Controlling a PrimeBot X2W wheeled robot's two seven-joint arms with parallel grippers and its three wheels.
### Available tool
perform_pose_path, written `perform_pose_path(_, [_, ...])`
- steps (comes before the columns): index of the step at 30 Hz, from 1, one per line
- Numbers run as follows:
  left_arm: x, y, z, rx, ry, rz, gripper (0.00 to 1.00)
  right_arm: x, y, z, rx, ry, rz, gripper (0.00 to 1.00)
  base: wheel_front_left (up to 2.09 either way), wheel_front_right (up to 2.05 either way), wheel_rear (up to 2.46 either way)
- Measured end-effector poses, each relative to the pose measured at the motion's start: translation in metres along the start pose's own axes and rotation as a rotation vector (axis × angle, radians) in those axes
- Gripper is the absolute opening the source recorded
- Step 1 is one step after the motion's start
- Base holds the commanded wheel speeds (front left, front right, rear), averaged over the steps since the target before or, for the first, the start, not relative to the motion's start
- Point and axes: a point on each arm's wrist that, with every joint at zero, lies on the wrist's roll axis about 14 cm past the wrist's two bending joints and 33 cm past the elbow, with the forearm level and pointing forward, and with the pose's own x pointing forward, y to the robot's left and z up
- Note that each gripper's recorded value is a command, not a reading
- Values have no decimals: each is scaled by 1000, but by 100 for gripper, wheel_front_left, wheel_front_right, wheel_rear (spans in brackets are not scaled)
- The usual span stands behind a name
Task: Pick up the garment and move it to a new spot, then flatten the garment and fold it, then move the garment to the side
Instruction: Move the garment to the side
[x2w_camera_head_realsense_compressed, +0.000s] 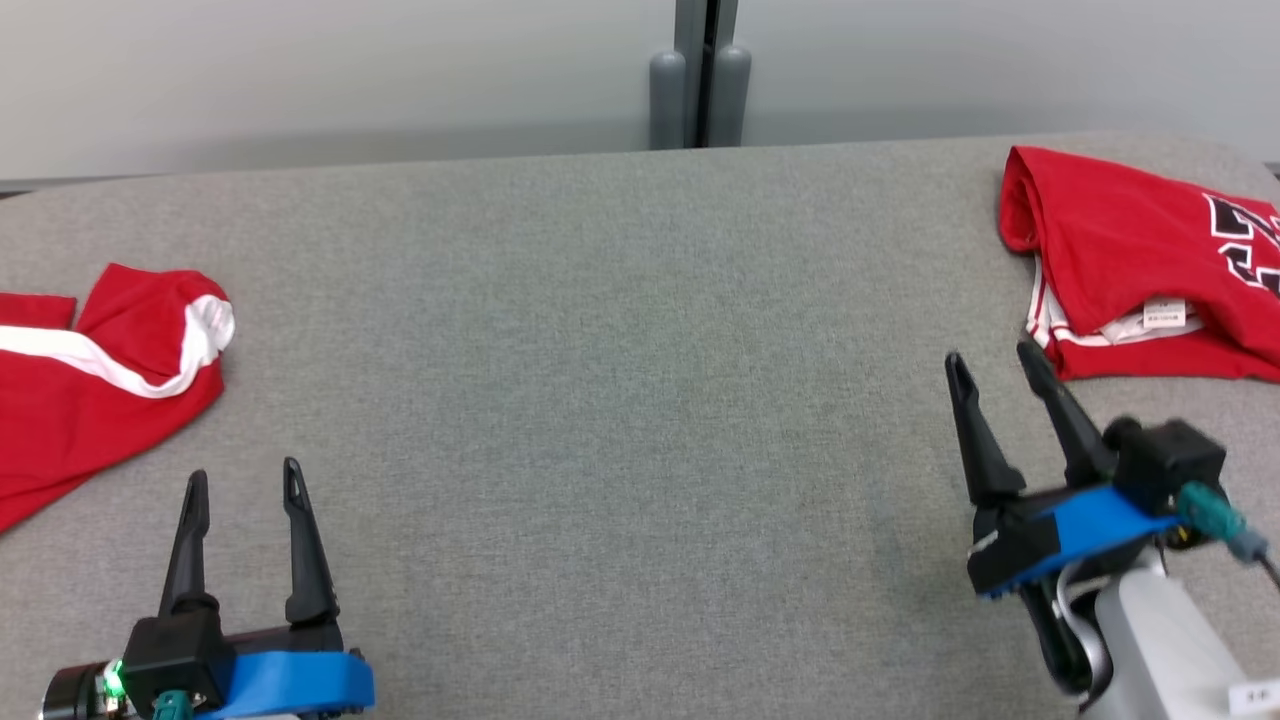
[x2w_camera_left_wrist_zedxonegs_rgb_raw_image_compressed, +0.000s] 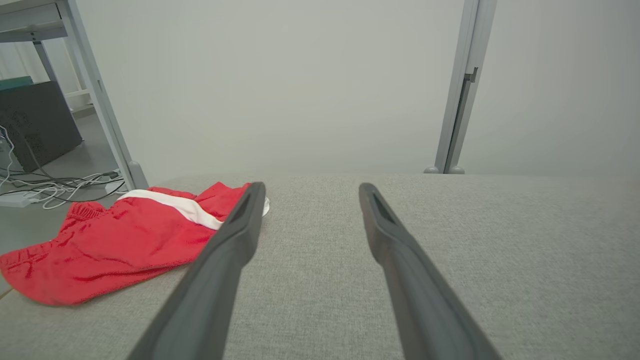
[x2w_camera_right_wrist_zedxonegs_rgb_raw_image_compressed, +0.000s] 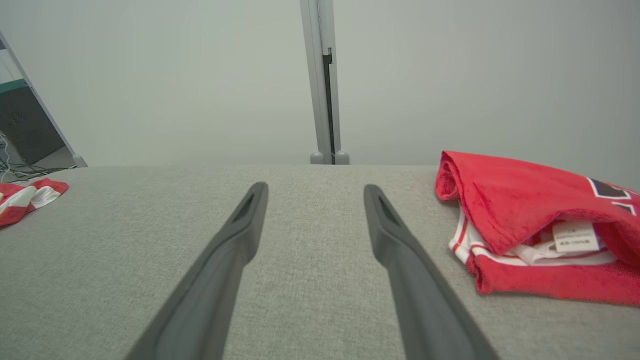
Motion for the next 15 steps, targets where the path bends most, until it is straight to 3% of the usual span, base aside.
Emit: perform_pose_path(15, [-34,13,-7,-19,34,32,100,-58,17,-8,19,-3,-44,100,0,0,0])
